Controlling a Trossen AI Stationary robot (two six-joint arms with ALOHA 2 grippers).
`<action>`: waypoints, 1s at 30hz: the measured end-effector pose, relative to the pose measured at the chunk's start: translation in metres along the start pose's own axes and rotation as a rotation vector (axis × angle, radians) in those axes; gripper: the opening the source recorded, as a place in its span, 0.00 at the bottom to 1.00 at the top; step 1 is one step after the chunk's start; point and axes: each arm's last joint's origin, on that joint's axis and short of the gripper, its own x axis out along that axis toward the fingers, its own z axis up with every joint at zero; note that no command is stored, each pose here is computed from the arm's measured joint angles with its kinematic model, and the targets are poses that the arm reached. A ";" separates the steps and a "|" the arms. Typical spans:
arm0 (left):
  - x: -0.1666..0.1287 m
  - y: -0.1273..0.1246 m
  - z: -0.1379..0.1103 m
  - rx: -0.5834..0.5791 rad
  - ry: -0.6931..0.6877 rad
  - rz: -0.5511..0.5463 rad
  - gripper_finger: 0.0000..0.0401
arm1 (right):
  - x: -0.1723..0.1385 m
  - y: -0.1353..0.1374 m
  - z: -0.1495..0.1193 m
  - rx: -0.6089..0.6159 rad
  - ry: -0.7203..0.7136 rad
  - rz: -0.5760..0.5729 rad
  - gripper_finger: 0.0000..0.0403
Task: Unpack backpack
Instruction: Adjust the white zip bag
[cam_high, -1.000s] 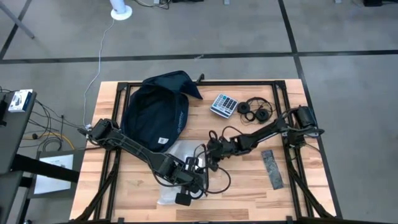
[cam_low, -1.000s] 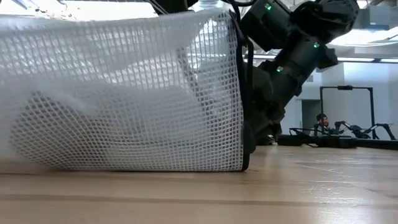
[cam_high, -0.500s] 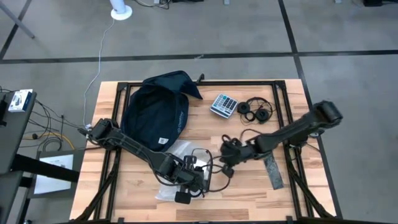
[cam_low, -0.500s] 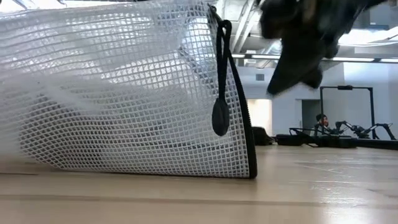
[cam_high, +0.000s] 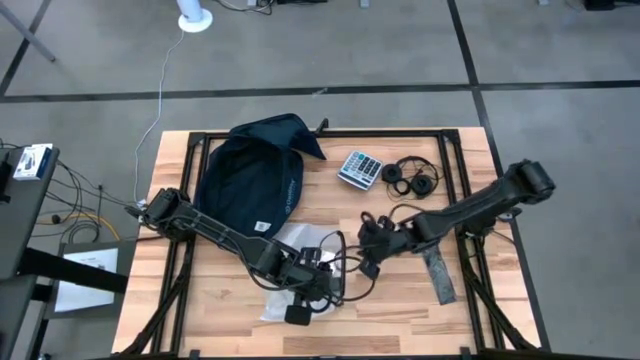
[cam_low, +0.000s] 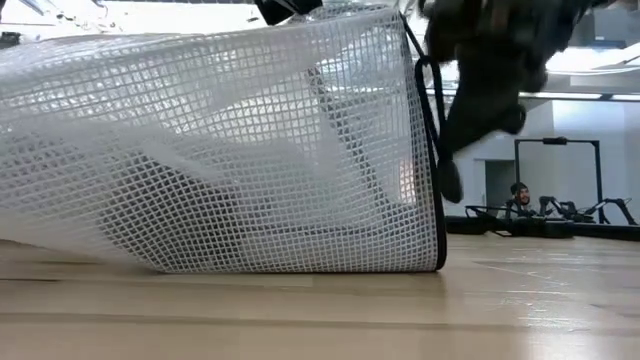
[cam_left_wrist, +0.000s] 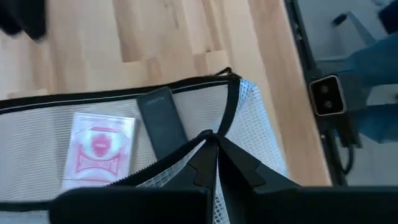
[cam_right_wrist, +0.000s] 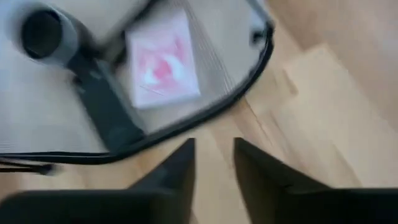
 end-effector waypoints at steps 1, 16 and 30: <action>0.000 0.000 0.000 -0.004 0.001 0.000 0.00 | 0.012 -0.002 -0.003 -0.003 0.023 -0.029 0.33; 0.001 0.006 0.000 -0.030 0.012 0.007 0.00 | 0.082 -0.023 0.014 -0.034 -0.051 -0.049 0.61; 0.001 0.009 0.000 -0.057 -0.015 0.120 0.00 | 0.077 -0.020 0.018 -0.034 -0.006 0.071 0.00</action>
